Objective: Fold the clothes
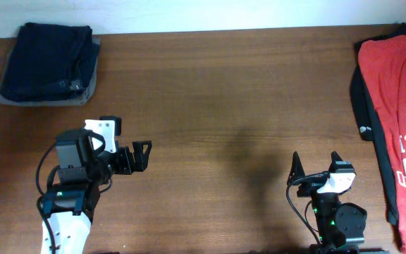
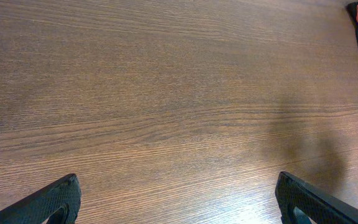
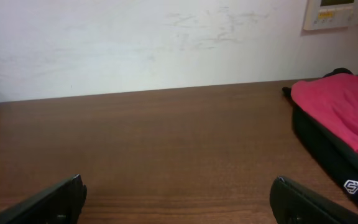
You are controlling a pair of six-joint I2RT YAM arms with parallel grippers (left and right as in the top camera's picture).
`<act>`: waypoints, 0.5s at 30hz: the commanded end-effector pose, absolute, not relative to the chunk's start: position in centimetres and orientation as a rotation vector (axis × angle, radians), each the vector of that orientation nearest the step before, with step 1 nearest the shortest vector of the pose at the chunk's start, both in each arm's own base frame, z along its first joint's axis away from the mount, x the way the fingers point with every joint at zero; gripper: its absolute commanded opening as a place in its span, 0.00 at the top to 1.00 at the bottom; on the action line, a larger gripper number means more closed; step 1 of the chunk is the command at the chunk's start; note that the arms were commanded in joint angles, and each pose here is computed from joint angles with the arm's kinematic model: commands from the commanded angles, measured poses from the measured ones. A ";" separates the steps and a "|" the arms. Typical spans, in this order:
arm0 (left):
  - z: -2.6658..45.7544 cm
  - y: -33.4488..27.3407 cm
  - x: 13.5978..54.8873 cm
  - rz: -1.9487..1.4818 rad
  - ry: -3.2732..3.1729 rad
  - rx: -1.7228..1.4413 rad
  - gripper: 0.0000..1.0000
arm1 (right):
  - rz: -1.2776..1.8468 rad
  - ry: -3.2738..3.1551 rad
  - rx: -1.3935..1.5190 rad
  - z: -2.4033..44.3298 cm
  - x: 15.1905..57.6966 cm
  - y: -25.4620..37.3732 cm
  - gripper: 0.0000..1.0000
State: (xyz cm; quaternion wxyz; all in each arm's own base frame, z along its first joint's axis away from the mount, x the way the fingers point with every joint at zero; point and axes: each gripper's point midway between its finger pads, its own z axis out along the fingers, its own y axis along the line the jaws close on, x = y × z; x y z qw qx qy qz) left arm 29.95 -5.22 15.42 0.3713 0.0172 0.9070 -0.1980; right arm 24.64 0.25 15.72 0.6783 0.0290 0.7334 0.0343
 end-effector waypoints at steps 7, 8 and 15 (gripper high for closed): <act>15.2 -5.3 29.9 -0.510 2.332 0.035 0.00 | 0.069 1.649 0.060 15.6 24.6 0.2 0.01; 15.2 -5.3 29.9 -0.511 2.333 0.035 0.00 | 0.069 1.649 0.060 15.6 24.6 0.2 0.01; 14.5 -5.4 29.0 -0.515 2.374 0.027 0.00 | 0.069 1.649 0.060 15.6 24.6 0.2 0.01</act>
